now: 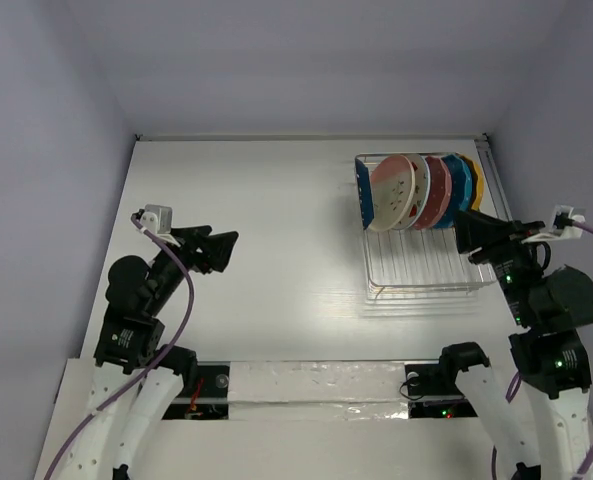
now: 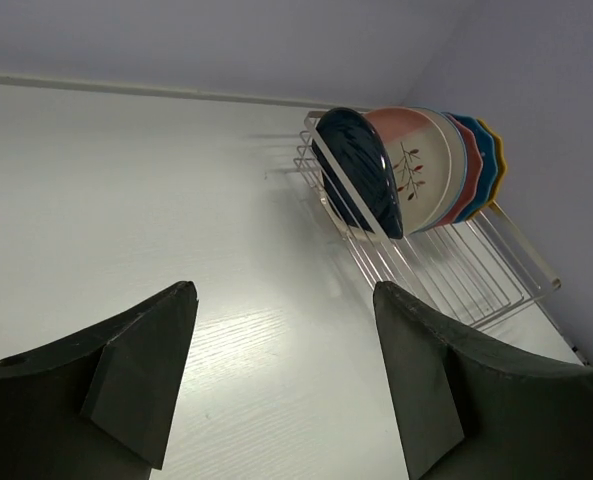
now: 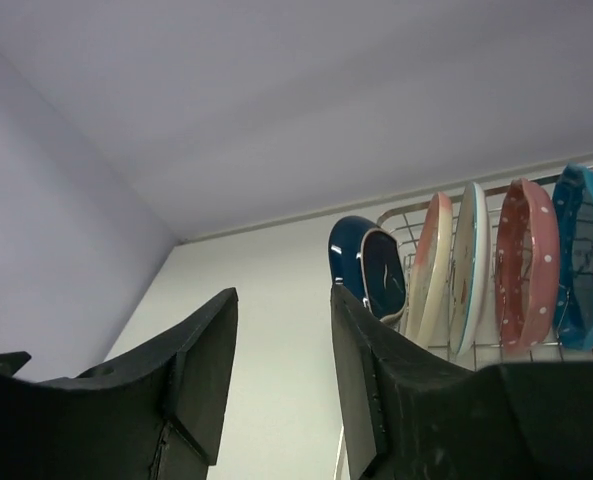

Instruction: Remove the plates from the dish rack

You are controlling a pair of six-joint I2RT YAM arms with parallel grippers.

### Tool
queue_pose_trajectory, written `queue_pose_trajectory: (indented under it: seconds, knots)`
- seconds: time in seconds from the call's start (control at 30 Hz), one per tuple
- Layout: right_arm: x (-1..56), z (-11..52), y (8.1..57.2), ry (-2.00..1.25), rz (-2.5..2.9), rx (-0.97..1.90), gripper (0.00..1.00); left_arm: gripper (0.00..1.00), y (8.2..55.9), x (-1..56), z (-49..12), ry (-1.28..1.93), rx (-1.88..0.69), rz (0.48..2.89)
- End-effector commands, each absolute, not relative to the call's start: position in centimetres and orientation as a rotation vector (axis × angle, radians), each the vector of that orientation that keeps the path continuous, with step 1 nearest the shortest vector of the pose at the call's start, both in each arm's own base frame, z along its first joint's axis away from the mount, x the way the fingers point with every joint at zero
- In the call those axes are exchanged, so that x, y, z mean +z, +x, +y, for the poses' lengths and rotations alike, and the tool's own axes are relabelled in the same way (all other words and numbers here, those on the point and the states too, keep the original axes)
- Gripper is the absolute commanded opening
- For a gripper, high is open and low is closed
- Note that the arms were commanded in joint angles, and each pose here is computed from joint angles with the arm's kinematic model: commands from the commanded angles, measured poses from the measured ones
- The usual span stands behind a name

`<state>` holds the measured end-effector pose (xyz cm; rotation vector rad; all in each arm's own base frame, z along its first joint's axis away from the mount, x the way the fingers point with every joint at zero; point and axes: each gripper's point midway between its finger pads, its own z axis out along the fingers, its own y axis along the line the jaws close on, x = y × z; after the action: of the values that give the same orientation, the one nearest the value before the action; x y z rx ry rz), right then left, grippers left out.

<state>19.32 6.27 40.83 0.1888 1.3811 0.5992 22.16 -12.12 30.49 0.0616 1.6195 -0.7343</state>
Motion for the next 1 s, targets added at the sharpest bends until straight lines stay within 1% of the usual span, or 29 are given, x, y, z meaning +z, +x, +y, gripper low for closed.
queue_pose_trajectory:
  seconds: [0.0, 0.07, 0.1, 0.13, 0.17, 0.2, 0.23, 0.27, 0.33, 0.4, 0.47, 0.5, 0.57, 0.6, 0.63, 0.67, 0.7, 0.73, 0.77, 0.8, 0.83, 0.87, 0.9, 0.93, 0.97]
  knots:
    - [40.6, 7.5, 20.5, 0.131, 1.454, 0.62, 0.47, 0.69, 21.5, 32.7, -11.8, 0.085, -0.722, 1.547]
    - [40.6, 8.3, 21.0, 0.098, 1.467, 0.646, 0.41, 0.68, 21.3, 32.4, -11.6, 0.077, -0.713, 1.558]
    - [40.6, 8.4, 21.4, 0.104, 1.474, 0.65, 0.37, 0.65, 21.3, 32.4, -11.6, 0.074, -0.711, 1.557]
    - [40.3, 8.6, 22.2, 0.106, 1.496, 0.653, 0.26, 0.64, 21.1, 32.6, -11.5, 0.075, -0.711, 1.55]
    - [40.2, 8.7, 22.6, 0.107, 1.506, 0.651, 0.21, 0.62, 21.0, 32.5, -11.3, 0.067, -0.702, 1.555]
    - [40.1, 8.8, 23.1, 0.107, 1.521, 0.649, 0.15, 0.55, 20.9, 32.4, -11.2, 0.063, -0.698, 1.558]
    - [39.4, 8.8, 24.2, 0.118, 1.557, 0.641, 0.05, 0.51, 20.7, 32.1, -11.0, 0.058, -0.692, 1.573]
    - [39.7, 8.8, 24.6, 0.114, 1.56, 0.632, 0.0, 0.4, 20.8, 31.8, -10.7, 0.041, -0.674, 1.58]
    - [39.3, 9.2, 25.6, 0.113, 1.591, 0.614, 0.0, 0.19, 20.6, 31.6, -10.3, 0.009, -0.664, 1.581]
    - [38.8, 9.8, 27.1, 0.112, 1.643, 0.569, 0.0, 0.0, 20.8, 31.5, -9.8, -0.022, -0.644, 1.58]
    - [37.2, 10.7, 28.8, 0.127, 1.718, 0.489, 0.01, 0.0, 21.0, 31.2, -9.4, -0.061, -0.628, 1.585]
    - [37.8, 10.7, 29.3, 0.13, 1.717, 0.444, 0.03, 0.0, 21.1, 31.2, -9.2, -0.071, -0.624, 1.584]
    - [35.8, 10.3, 31.5, 0.173, 1.784, 0.317, 0.23, 0.0, 21.1, 31.0, -8.9, -0.092, -0.61, 1.586]
    - [35.9, 10.4, 32.0, 0.177, 1.789, 0.293, 0.34, 0.0, 21.1, 31.0, -8.7, -0.105, -0.603, 1.583]
    - [35.4, 10.1, 32.8, 0.194, 1.802, 0.245, 0.54, 0.03, 21.2, 30.9, -8.5, -0.118, -0.599, 1.586]
    - [34.9, 10.4, 33.3, 0.183, 1.823, 0.22, 0.6, 0.06, 21.3, 30.9, -8.2, -0.135, -0.587, 1.584]
    - [33.4, 10.7, 34.6, 0.17, 1.868, 0.179, 0.65, 0.13, 21.3, 30.8, -8.1, -0.142, -0.585, 1.586]
    - [33.7, 11.9, 35.1, 0.142, 1.867, 0.186, 0.71, 0.18, 21.4, 30.7, -8.2, -0.144, -0.585, 1.591]
    - [33.3, 12.5, 35.6, 0.125, 1.886, 0.173, 0.72, 0.22, 21.4, 30.7, -8.2, -0.145, -0.587, 1.589]
    - [32.8, 13.2, 36.1, 0.105, 1.904, 0.156, 0.73, 0.3, 21.4, 30.6, -8.2, -0.146, -0.587, 1.592]
    - [30.7, 15.0, 37.5, 0.066, 1.963, 0.099, 0.77, 0.39, 21.1, 30.8, -8.1, -0.144, -0.591, 1.581]
    - [31.5, 15.2, 37.4, 0.07, 1.946, 0.092, 0.79, 0.39, 21.1, 30.8, -8.1, -0.144, -0.591, 1.58]
    - [31.0, 15.7, 37.8, 0.054, 1.962, 0.064, 0.79, 0.51, 21.1, 30.9, -8.1, -0.144, -0.592, 1.579]
    - [29.1, 16.5, 38.9, 0.034, 2.005, 0.014, 0.81, 0.56, 21.1, 30.8, -8.1, -0.145, -0.59, 1.579]
    - [29.4, 16.4, 39.8, 0.05, 1.995, -0.019, 0.81, 0.6, 21.1, 30.8, -8.1, -0.145, -0.591, 1.577]
